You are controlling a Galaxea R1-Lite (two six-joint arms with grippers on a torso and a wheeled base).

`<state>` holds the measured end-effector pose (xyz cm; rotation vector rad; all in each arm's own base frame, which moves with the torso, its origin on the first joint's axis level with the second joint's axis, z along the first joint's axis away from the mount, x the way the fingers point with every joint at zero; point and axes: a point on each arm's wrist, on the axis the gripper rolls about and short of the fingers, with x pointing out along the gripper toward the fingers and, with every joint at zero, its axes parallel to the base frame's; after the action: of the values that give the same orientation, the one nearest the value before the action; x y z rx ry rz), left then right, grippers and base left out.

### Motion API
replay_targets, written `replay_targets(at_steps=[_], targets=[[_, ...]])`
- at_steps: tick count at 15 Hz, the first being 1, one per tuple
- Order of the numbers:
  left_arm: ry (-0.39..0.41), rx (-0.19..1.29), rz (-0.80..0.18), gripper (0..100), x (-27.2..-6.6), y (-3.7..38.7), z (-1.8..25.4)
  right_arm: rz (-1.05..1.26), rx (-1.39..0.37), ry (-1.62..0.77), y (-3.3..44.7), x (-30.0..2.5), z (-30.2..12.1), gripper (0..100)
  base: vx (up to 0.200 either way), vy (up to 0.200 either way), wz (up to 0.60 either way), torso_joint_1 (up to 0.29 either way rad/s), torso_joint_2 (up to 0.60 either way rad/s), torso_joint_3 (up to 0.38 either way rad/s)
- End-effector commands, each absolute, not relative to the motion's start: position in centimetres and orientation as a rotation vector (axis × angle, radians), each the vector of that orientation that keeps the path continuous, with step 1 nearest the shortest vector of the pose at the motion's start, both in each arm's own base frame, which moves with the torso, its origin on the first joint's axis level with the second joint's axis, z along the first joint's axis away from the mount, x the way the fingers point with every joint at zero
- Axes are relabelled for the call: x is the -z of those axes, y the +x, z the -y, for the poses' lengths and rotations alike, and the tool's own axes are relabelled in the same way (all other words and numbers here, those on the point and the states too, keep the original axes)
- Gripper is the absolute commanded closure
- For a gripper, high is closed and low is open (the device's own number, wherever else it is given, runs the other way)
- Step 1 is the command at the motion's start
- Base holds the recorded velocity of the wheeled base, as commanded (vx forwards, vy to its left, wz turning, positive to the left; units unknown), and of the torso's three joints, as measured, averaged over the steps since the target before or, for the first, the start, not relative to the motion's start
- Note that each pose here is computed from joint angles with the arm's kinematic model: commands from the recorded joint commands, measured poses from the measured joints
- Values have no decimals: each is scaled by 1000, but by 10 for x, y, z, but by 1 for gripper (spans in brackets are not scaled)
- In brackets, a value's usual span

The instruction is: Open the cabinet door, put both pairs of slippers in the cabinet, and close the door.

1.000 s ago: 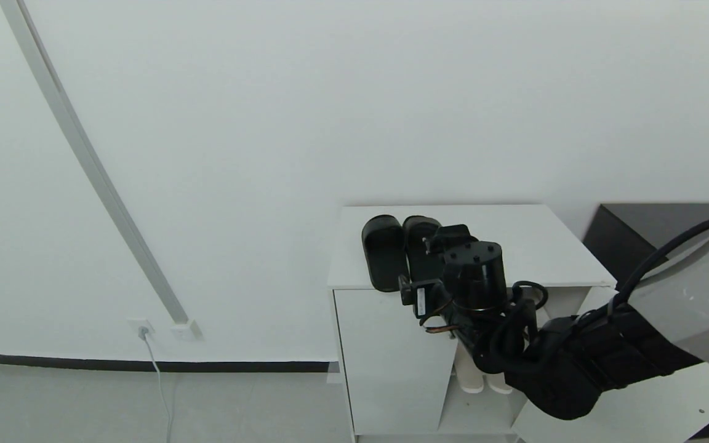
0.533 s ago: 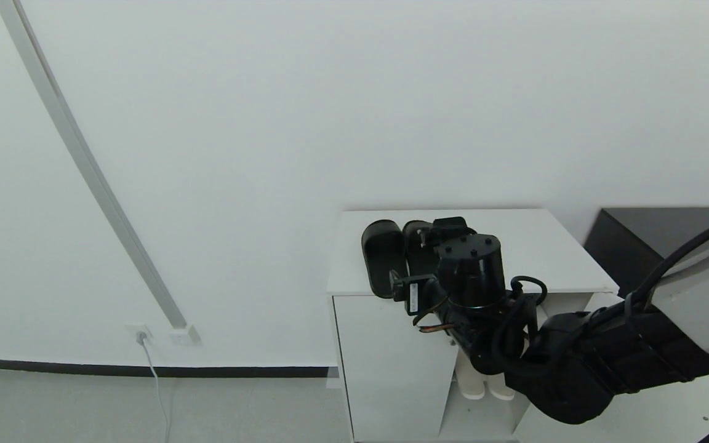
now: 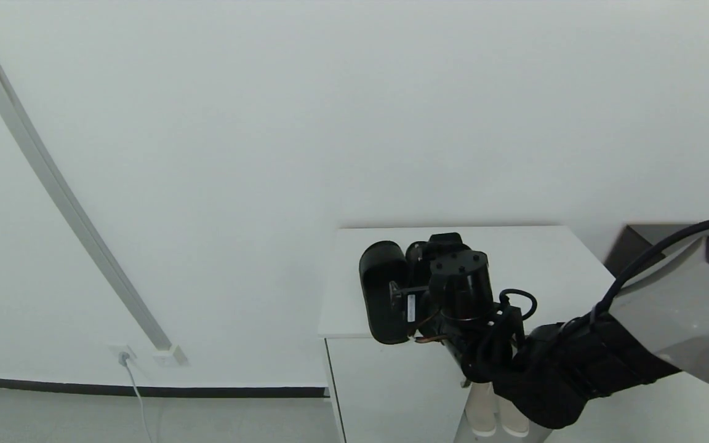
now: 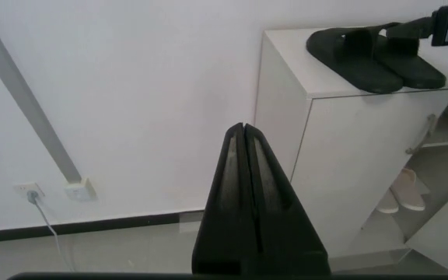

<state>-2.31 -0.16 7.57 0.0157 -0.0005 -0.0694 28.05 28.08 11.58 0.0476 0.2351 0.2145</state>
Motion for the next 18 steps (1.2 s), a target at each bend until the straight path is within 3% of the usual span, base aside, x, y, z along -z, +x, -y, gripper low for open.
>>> replay_targets(at_steps=[1,9,18], targets=[[15,69,-1,100,-76,-23,2,-252,-207,31,288,-93,-285,0,0,0,0,0,0,0],[15,69,1,100,-76,-23,2,-217,-163,28,354,-64,-293,0,0,0,0,0,0,0],[15,71,1,100,-76,-23,2,-201,-153,40,388,-72,-306,0,0,0,0,0,0,0]])
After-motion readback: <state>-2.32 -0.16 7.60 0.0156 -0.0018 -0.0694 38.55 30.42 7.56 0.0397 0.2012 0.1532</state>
